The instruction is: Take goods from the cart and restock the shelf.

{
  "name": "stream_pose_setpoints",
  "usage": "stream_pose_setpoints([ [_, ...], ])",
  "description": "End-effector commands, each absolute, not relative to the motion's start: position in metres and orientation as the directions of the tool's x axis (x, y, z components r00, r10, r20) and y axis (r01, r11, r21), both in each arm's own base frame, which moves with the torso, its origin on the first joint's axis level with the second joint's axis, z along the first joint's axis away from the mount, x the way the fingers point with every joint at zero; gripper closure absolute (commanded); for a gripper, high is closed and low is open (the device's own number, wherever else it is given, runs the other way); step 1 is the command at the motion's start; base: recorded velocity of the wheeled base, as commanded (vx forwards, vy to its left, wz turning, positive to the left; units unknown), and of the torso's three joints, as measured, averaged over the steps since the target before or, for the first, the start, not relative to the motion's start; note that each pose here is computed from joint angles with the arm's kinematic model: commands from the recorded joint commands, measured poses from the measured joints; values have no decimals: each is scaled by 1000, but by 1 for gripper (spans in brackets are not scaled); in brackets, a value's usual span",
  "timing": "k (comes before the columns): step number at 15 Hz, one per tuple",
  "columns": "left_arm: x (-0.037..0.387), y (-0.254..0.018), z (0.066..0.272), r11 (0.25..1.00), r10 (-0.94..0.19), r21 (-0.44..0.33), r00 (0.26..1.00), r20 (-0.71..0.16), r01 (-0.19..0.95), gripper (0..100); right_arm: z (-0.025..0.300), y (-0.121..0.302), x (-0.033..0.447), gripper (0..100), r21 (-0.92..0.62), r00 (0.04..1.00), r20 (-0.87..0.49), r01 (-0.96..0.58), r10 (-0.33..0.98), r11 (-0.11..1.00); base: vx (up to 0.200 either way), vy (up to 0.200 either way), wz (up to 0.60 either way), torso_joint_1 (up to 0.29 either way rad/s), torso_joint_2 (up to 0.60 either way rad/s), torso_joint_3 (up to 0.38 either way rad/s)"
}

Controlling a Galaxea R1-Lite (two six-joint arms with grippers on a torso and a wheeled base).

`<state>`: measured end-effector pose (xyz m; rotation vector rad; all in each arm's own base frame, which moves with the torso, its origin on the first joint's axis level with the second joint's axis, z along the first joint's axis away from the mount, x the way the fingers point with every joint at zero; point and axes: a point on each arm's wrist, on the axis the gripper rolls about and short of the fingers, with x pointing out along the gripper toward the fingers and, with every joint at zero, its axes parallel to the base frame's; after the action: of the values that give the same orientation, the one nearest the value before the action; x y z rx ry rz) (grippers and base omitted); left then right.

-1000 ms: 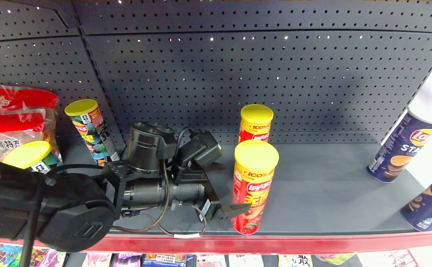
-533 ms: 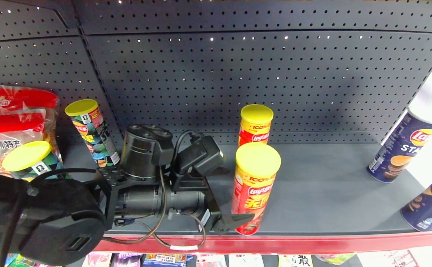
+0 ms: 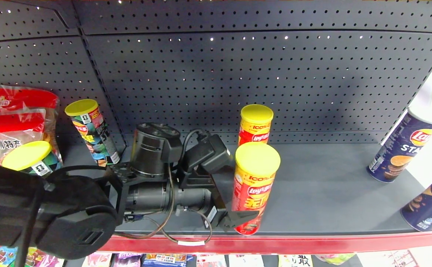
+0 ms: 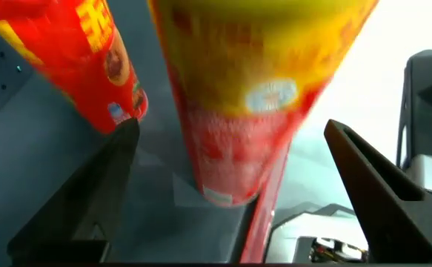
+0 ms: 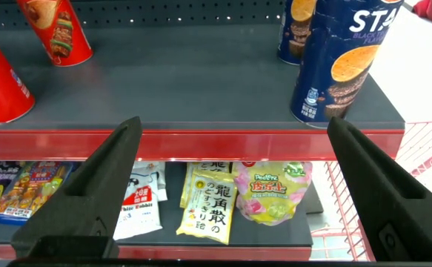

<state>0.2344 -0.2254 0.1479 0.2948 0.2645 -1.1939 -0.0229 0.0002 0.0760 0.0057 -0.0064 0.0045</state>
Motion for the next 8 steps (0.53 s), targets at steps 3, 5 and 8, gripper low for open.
stream_pose_setpoints([
  [3,245,-236,146,337,-871,86,346,-349,937,0,76,0,-23,0,6,1000,6,-5,5,1000,0,0,0,0,0,0],
  [5,245,-240,145,330,-874,87,339,-349,940,0,76,0,-23,0,6,1000,6,-5,5,1000,0,0,0,0,0,0],
  [8,249,-245,143,326,-876,88,336,-346,941,0,76,0,-23,0,6,1000,6,-5,5,1000,0,0,0,0,0,0],
])
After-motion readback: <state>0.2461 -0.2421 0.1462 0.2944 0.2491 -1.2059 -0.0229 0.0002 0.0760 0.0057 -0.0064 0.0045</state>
